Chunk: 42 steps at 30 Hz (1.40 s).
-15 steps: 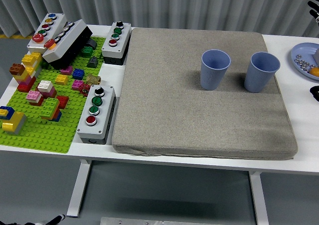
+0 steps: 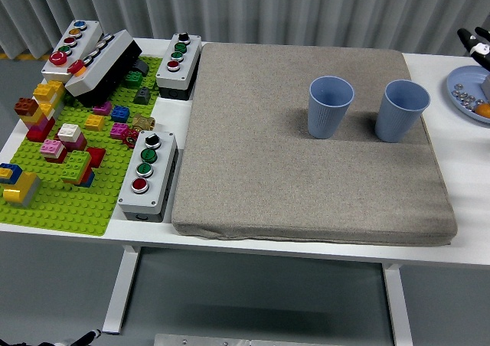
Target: Pick cup pour cup place
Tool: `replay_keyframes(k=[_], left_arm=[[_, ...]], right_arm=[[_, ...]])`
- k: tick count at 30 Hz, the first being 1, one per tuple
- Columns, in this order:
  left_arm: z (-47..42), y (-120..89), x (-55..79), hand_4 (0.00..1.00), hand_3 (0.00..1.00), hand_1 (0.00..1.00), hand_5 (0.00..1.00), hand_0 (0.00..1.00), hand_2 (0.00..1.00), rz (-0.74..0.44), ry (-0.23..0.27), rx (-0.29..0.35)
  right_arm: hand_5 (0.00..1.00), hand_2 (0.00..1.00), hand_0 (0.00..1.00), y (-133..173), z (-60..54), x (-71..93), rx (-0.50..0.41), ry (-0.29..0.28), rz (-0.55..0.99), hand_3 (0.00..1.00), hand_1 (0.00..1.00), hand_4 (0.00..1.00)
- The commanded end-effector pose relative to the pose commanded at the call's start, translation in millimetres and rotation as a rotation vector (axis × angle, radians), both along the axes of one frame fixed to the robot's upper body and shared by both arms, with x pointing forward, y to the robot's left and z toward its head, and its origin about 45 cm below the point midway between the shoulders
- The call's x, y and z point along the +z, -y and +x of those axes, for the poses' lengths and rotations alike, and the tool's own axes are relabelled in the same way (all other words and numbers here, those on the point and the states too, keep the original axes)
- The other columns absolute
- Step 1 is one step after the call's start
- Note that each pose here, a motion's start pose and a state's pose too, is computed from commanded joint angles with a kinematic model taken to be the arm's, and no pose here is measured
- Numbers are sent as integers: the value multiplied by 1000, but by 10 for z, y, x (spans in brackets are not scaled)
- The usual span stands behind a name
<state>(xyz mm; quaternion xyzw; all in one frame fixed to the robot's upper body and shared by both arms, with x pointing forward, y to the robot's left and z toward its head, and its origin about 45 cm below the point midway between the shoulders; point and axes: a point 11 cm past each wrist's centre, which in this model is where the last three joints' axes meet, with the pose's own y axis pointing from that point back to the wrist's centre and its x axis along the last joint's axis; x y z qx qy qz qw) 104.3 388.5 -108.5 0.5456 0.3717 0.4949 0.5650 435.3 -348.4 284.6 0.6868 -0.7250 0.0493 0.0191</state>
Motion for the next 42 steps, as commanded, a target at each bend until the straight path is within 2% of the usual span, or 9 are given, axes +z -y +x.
replay_keyframes(k=[12, 19, 28, 32, 42], left_arm=[[16, 27, -3, 595, 781, 866, 998, 850, 888, -3, -1, -17], [7, 46, -10, 595, 779, 866, 998, 849, 887, -6, -5, -24], [8, 74, -17, 595, 779, 863, 998, 850, 888, -11, -8, -31], [15, 81, -17, 597, 779, 865, 998, 849, 887, -11, -8, -36], [18, 80, -16, 594, 779, 864, 998, 849, 888, -12, -9, -39]], right_arm=[[184, 998, 933, -78, -385, -505, 15, -97, -4, 998, 913, 859], [204, 998, 932, -103, -494, -664, 18, -125, 8, 998, 911, 851], [208, 994, 931, -160, -671, -987, 26, -181, 39, 993, 907, 849], [214, 987, 932, -199, -690, -1088, 29, -202, 43, 997, 905, 848], [220, 989, 932, -252, -634, -1124, 41, -209, 51, 993, 904, 847]])
